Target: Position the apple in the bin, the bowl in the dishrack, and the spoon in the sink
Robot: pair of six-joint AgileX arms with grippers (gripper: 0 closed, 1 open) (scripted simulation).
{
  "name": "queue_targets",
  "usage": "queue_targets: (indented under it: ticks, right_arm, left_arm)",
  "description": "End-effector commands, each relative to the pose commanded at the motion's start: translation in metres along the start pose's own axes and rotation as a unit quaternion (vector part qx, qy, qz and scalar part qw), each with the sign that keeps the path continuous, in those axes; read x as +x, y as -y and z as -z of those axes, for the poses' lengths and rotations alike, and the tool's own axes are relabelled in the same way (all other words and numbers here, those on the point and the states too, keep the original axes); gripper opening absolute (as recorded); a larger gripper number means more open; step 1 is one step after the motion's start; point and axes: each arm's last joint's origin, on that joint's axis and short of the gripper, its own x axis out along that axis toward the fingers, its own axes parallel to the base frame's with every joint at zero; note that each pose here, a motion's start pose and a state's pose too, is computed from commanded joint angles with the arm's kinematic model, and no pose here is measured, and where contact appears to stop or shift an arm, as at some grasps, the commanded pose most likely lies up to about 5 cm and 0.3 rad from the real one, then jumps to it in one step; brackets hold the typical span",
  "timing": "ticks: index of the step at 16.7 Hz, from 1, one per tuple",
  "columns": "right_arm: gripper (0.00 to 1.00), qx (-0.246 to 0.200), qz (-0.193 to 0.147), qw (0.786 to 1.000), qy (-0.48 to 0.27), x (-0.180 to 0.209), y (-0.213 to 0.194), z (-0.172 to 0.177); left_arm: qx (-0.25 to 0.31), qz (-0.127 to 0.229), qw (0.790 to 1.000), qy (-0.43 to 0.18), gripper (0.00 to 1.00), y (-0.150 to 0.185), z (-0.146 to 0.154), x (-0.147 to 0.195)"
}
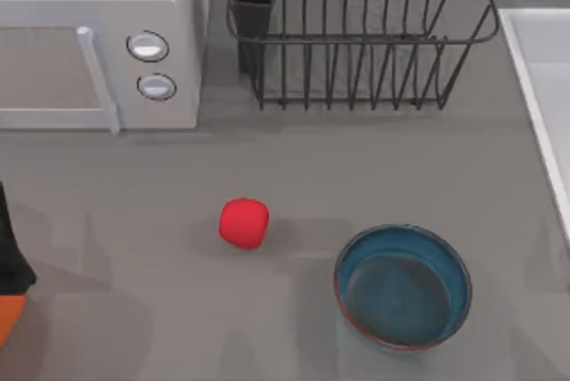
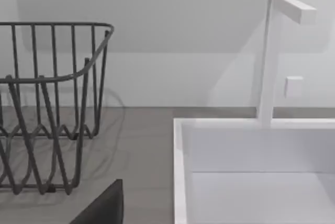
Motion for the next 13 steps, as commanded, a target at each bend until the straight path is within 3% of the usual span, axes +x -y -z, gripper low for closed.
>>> queue_targets:
  ticks: [6, 10, 13]
  right_arm:
    - [1.00, 0.000, 0.000, 1.000, 0.000, 0.000, 0.000, 0.000]
    - [1.00, 0.000, 0.000, 1.000, 0.000, 0.000, 0.000, 0.000]
    - [1.00, 0.000, 0.000, 1.000, 0.000, 0.000, 0.000, 0.000]
  left_arm:
    - [-0.006, 0.013, 0.999, -0.036, 1.00, 0.002, -0.017, 0.001]
    - [-0.018, 0.041, 0.991, -0.127, 1.00, 0.009, -0.057, 0.013]
    - [-0.025, 0.066, 0.972, -0.222, 1.00, 0.020, -0.095, 0.036]
